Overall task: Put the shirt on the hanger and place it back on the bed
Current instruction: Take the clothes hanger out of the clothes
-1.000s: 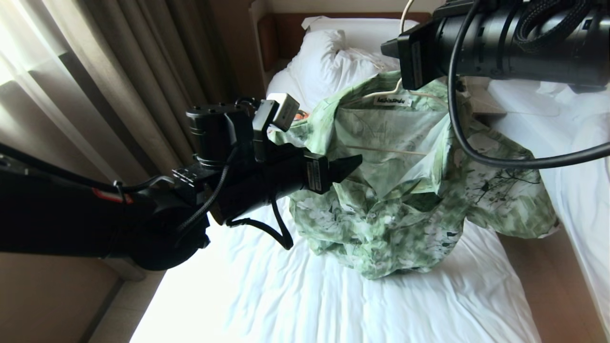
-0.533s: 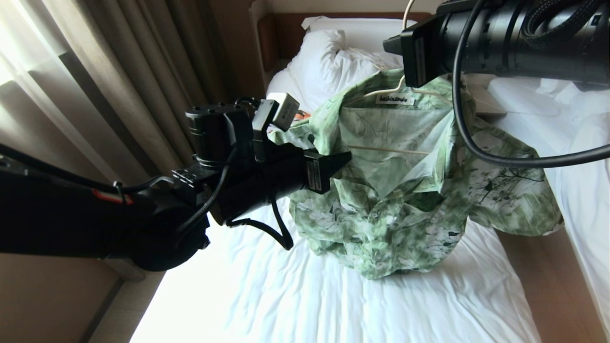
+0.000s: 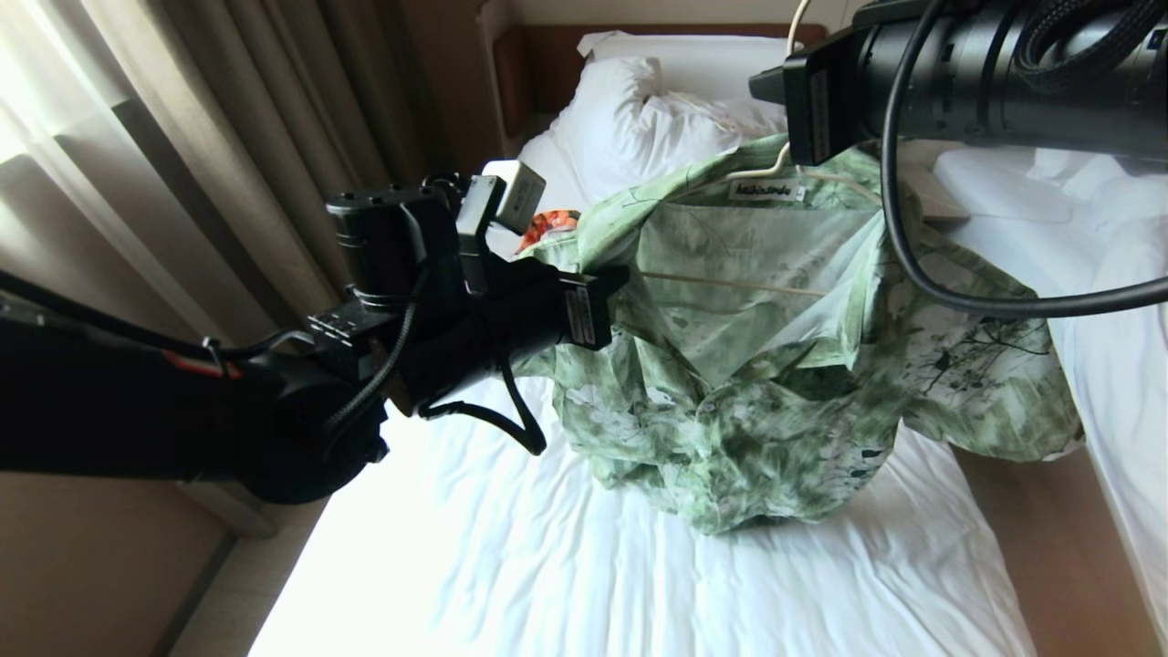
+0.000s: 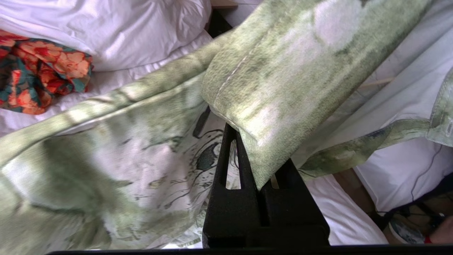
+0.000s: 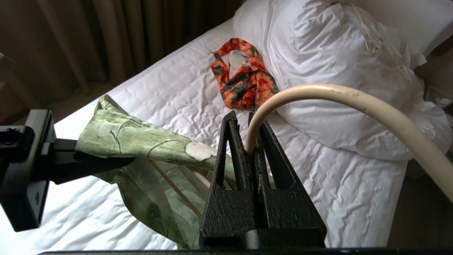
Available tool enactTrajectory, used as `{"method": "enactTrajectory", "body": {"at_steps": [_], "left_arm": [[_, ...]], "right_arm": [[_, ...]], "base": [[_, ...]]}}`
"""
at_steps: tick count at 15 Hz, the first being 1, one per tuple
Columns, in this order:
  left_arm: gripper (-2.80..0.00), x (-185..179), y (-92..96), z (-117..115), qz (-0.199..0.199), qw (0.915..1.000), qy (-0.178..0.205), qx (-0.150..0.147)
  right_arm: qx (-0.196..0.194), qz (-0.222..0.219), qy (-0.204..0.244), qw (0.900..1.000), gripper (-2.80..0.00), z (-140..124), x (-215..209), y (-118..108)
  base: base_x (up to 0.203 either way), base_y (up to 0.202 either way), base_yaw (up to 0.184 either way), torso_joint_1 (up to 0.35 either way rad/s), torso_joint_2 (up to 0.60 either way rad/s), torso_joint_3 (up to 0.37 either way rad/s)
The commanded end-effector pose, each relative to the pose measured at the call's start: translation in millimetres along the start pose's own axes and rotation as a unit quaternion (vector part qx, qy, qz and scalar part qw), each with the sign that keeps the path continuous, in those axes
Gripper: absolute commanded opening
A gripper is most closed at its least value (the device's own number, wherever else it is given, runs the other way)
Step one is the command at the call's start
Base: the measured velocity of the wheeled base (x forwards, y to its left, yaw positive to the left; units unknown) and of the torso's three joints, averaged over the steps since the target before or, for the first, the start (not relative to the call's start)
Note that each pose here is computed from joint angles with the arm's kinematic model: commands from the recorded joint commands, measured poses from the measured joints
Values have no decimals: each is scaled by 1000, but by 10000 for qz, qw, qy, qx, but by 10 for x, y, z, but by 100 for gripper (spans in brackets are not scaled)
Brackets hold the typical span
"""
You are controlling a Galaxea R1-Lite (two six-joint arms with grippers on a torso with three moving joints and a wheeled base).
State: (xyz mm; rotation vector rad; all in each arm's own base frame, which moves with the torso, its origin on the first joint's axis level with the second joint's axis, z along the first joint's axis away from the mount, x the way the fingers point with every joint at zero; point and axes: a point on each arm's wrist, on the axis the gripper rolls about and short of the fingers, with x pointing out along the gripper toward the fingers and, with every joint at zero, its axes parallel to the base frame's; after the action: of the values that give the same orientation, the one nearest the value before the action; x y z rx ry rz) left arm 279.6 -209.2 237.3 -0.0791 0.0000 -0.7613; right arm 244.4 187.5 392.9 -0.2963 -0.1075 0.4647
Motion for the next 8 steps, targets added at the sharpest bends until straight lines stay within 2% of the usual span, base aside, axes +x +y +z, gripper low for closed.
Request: {"method": "enactTrajectory", "body": {"at_steps": [1,3,6,8], "left_arm": [[-280,-17,75,72,115,9998,-136,27],[-280,-26,201,139,290,9993,-244,45],[-280,-83,571,275,813,9956,-454,110],[-280,-113,690,314,960,9943,-447,134]], "right_arm": [[-20,-130,59,9999,-280,-31,-11,-85],[-37,-312,98,9995,-280,-55,-25,-207],[-43,-505,102,9987,-280,-64,-39,-332],[-47,-543,135,9984,-280,-85,-21,-358]], "base": [[0,0,0,0,0,0],[0,0,0,0,0,0],[0,0,0,0,0,0],[0,0,0,0,0,0]]}}
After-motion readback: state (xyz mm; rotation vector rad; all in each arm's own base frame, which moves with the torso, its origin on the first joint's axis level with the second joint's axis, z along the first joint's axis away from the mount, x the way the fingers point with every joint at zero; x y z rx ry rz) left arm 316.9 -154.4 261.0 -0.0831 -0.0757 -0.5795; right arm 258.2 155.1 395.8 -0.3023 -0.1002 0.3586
